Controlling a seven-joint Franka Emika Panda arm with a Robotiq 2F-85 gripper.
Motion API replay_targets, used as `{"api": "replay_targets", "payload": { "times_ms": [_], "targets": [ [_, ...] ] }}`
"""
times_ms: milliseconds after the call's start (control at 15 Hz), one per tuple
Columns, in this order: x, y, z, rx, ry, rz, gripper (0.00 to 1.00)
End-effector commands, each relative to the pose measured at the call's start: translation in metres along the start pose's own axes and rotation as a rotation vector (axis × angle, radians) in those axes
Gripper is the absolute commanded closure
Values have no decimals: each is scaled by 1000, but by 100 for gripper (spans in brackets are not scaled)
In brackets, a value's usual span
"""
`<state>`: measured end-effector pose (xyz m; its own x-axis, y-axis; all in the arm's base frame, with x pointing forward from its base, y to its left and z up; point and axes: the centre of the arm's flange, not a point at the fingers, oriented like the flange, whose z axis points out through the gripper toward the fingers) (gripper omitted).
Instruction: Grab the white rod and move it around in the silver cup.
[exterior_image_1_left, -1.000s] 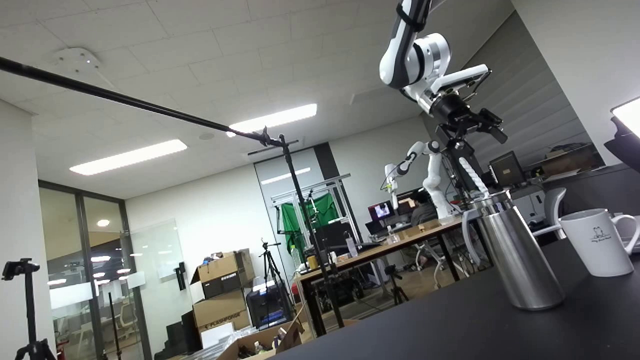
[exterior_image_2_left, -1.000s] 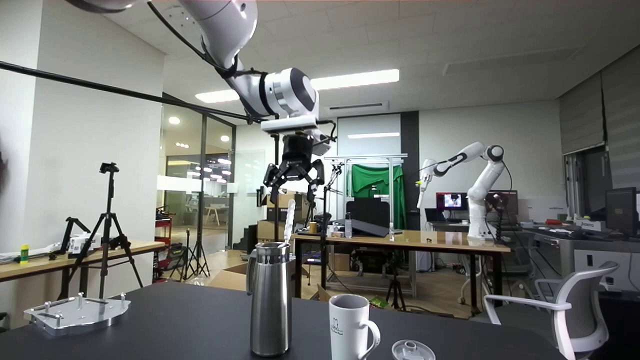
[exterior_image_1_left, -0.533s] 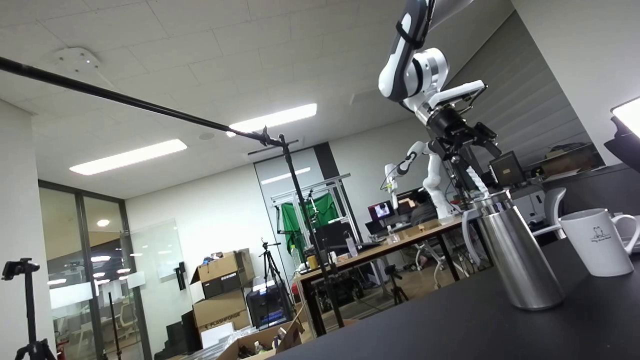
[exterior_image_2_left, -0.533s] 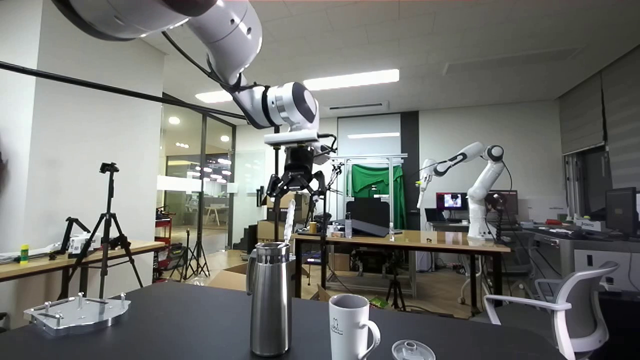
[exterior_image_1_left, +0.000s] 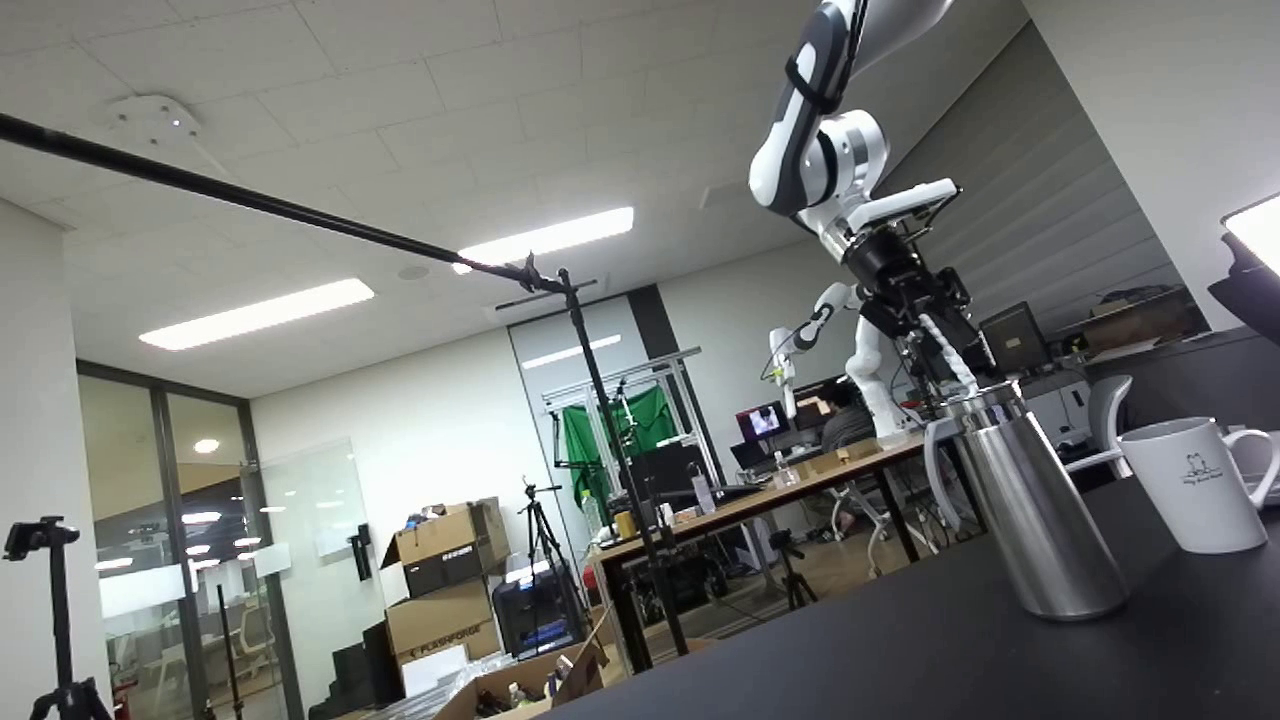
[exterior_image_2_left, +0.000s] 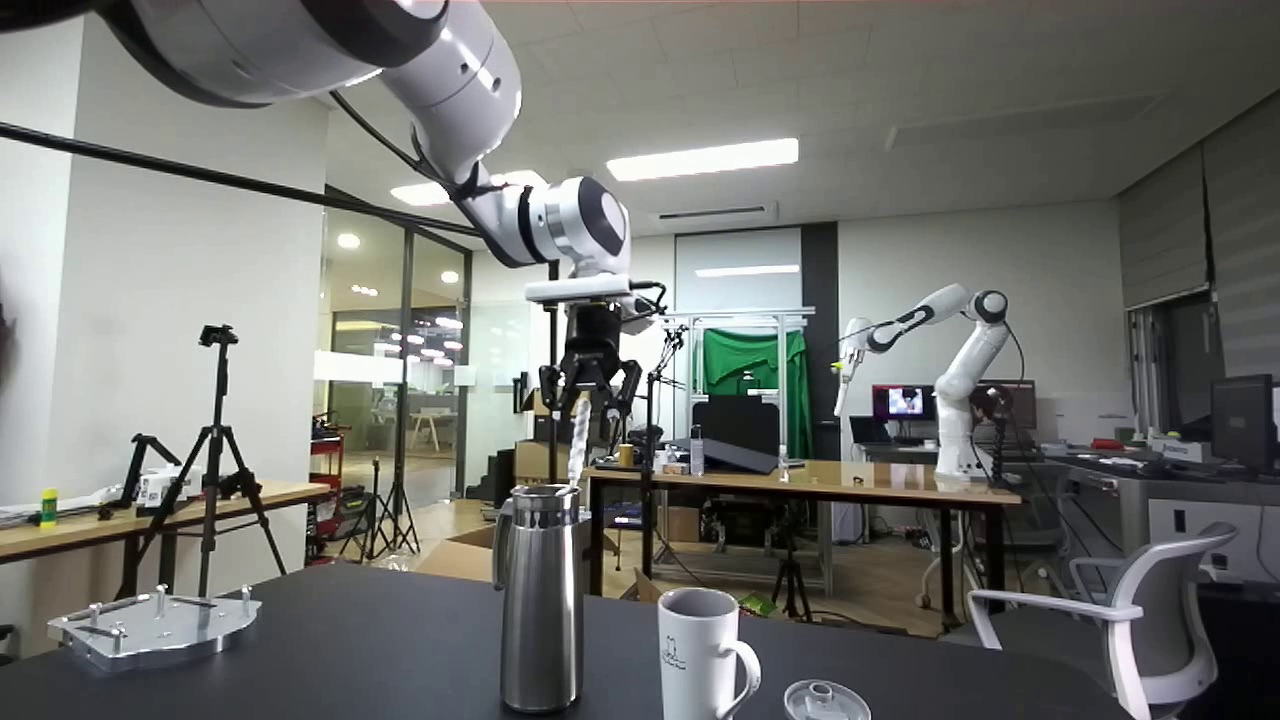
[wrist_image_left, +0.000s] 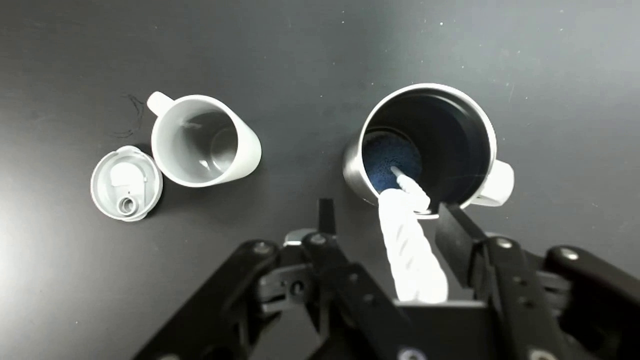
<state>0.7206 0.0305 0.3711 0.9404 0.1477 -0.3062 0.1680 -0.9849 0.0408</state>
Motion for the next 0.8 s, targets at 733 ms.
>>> {"api": "replay_targets", "payload": {
  "times_ms": [733],
  "targets": [
    [-16, -15, -19, -1, 19, -19, 96]
  ]
}}
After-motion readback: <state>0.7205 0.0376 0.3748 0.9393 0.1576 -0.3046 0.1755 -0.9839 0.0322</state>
